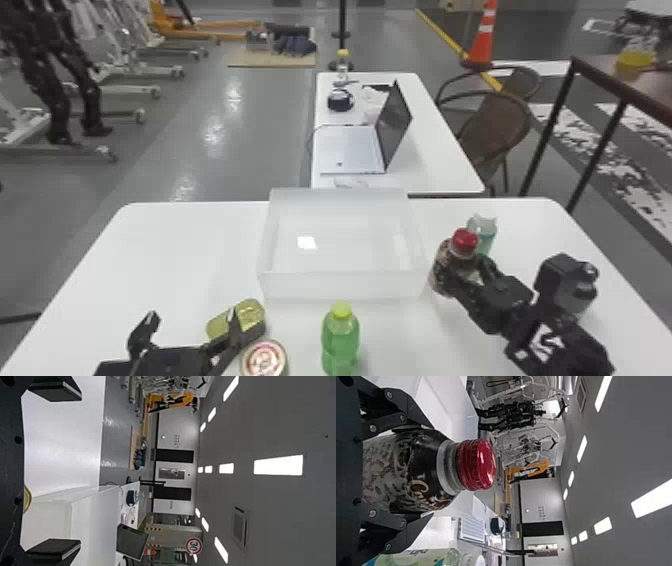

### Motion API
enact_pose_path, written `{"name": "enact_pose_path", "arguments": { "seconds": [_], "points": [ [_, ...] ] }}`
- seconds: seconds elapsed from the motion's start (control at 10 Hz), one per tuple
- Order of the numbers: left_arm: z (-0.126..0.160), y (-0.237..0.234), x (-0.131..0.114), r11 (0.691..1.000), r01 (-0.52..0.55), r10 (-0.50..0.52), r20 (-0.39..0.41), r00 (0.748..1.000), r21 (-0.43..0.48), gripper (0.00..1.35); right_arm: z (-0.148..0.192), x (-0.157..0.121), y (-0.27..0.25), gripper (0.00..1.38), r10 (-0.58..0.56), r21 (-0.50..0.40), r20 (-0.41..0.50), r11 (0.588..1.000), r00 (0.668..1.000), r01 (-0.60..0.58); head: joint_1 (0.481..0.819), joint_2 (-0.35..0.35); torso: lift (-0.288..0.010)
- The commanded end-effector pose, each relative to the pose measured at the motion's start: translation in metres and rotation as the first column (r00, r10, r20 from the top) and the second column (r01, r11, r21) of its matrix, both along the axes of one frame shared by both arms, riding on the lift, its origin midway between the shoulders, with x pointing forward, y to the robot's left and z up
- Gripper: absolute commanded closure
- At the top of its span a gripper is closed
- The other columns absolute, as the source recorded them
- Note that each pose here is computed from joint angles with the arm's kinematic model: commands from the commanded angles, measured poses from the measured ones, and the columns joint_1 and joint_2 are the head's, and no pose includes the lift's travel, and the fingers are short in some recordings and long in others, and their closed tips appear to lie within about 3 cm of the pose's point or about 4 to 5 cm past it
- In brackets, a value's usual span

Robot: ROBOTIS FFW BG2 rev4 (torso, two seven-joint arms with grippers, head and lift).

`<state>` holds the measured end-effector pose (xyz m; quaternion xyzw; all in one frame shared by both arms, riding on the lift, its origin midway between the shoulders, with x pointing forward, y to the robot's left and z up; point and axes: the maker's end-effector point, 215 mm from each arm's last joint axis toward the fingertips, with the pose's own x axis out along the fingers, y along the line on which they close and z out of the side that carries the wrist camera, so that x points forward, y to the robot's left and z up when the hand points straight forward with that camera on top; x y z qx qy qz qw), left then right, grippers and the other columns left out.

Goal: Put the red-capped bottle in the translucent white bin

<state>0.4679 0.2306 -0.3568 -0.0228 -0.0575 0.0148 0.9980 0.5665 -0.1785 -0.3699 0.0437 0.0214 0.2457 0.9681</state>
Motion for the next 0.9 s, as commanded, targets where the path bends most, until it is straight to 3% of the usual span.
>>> {"name": "enact_pose_path", "arguments": {
  "seconds": [0.0, 0.6, 0.7, 0.8],
  "points": [
    [0.0, 0.0, 0.0, 1.0, 0.0, 0.0, 0.0, 1.0, -0.001, 0.02, 0.005, 0.012, 0.007, 1.12, 0.021, 0.009, 0.009, 1.0, 1.0, -0.021, 0.549, 0.0, -0.1],
    [0.0, -0.006, 0.005, 1.0, 0.013, -0.013, 0.003, 1.0, -0.004, 0.02, 0.042, 0.054, 0.03, 1.12, 0.088, -0.004, 0.073, 0.996, 0.993, -0.088, 0.549, 0.0, -0.1],
    [-0.001, -0.006, 0.006, 1.0, 0.014, -0.014, 0.003, 1.0, -0.007, 0.02, 0.065, 0.072, 0.026, 1.12, 0.088, -0.021, 0.114, 0.996, 0.99, -0.086, 0.549, 0.0, -0.1],
    [-0.001, -0.007, 0.007, 1.0, 0.018, -0.018, 0.005, 1.0, -0.012, 0.02, 0.059, 0.079, 0.034, 1.12, 0.109, -0.018, 0.112, 0.994, 0.988, -0.107, 0.549, 0.0, -0.1]
  ]
}}
